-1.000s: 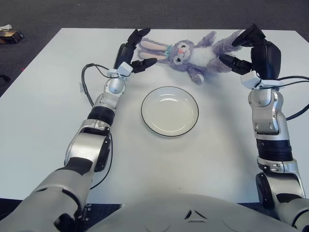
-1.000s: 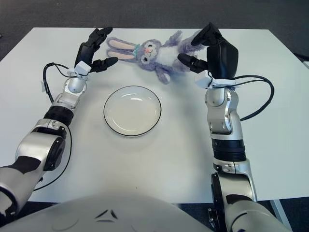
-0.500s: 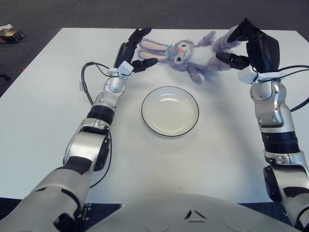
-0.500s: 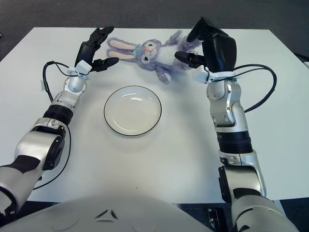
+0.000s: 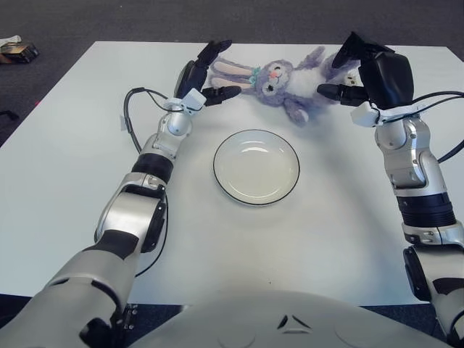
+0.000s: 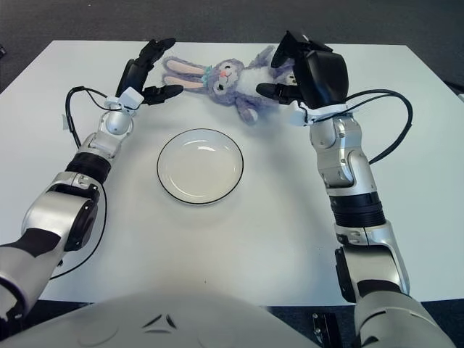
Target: Put the doll into the plate.
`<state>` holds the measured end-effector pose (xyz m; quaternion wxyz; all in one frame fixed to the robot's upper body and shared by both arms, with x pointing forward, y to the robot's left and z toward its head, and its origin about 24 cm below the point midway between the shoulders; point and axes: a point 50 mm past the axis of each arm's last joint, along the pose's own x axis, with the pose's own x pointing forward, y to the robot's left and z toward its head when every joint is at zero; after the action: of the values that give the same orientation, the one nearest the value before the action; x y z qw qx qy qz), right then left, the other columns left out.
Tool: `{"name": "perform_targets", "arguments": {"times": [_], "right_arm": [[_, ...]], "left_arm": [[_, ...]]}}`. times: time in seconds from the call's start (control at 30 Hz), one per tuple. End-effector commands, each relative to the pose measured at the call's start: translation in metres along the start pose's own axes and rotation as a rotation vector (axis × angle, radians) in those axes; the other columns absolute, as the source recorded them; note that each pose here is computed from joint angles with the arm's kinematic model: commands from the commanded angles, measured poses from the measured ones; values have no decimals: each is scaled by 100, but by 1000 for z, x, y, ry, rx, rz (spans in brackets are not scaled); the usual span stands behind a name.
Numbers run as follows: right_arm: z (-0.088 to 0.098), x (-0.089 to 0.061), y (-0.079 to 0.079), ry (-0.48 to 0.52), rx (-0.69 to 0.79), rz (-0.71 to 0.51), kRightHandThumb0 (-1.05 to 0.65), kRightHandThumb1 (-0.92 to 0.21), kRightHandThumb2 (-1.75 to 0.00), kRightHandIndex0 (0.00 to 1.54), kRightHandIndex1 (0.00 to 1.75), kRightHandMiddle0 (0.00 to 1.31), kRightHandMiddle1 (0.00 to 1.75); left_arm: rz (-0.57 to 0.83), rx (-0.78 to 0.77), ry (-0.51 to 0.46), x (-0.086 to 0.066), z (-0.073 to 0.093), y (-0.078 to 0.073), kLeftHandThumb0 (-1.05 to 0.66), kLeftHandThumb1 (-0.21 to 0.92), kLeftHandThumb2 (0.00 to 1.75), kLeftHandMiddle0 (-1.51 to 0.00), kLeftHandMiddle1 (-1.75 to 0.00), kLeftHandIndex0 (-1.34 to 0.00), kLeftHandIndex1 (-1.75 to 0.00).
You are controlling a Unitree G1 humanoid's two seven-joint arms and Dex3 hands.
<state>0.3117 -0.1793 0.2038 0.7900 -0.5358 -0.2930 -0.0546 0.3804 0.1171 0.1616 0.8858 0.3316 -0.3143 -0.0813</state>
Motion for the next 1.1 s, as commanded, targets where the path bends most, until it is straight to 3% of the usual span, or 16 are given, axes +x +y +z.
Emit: {"name": "perform_targets", "arguments": {"times": [0.0, 0.33, 0.47, 1.07], "right_arm": [[2, 3, -5, -13, -23, -11, -36, -92, -36, 56, 58, 35, 157], [8, 1, -6, -41, -9, -24, -36, -92, -37, 54, 58, 35, 157], [20, 1, -12, -111, 14, -67, -36, -92, -37, 54, 58, 35, 157], [40, -7, -19, -186, -14, -118, -36, -92, -36, 53, 58, 35, 157]], "left_arm": [[-21, 61, -31, 7, 3, 6, -54, 92, 10, -38, 0, -30, -33], [-50, 122, -60, 11, 3, 6, -55, 92, 7, -37, 0, -29, -34], [-52, 125, -63, 12, 4, 4, -58, 92, 9, -37, 0, -29, -34], [-53, 111, -55, 8, 2, -2, -61, 92, 9, -37, 0, -29, -34]]}}
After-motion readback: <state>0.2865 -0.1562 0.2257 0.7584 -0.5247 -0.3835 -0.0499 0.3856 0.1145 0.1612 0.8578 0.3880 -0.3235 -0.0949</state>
